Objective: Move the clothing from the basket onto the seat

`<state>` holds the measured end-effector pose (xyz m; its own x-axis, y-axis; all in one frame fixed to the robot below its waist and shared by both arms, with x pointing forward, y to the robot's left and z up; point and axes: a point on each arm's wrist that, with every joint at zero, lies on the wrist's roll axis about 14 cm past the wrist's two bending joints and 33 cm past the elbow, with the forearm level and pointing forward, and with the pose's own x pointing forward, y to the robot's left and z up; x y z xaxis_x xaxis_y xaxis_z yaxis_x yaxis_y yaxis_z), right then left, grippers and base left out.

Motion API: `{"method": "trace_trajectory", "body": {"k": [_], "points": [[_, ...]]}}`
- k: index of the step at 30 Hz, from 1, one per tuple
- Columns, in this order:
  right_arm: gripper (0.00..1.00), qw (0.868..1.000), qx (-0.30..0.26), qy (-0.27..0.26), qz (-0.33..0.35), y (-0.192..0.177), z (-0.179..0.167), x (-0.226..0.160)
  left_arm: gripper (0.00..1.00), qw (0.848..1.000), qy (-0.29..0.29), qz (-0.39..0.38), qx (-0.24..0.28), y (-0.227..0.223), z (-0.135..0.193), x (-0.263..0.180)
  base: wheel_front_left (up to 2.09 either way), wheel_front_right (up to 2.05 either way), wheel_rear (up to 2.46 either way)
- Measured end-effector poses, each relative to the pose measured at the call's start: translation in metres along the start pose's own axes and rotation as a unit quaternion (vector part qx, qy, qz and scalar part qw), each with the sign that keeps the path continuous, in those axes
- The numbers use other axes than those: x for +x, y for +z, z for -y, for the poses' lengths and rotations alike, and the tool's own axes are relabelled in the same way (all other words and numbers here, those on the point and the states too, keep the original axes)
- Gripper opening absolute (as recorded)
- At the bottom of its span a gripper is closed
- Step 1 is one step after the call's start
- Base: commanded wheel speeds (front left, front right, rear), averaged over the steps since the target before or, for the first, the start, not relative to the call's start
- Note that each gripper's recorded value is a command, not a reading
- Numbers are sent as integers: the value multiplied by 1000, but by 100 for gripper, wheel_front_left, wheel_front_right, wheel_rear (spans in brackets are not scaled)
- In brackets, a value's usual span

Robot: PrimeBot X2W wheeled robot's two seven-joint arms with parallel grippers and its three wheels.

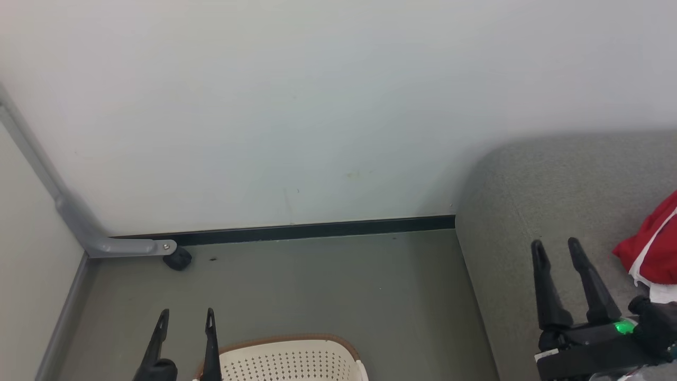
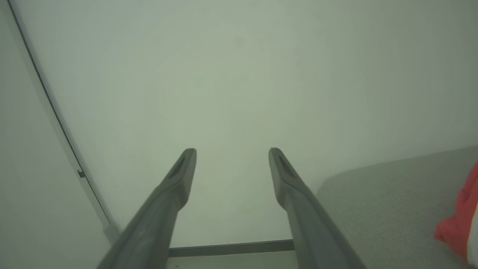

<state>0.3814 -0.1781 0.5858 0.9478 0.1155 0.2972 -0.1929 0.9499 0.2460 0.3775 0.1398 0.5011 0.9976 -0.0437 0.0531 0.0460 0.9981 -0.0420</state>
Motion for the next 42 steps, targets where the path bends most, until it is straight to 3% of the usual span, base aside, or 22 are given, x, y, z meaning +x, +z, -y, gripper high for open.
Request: {"method": "trace_trajectory", "body": {"k": [16,29,42], "points": [[100,995,11,-11,-102,-70,-22,-35,100,999,35,-27,16,-17,-23,-19,0,0,0],[100,994,12,-15,-110,-76,-23,-36,100,998,48,-36,15,-23,-30,-24,0,0,0],[100,994,10,-29,-107,-74,-15,-38,100,999,25,-42,5,-27,-13,-23,0,0,0]]}}
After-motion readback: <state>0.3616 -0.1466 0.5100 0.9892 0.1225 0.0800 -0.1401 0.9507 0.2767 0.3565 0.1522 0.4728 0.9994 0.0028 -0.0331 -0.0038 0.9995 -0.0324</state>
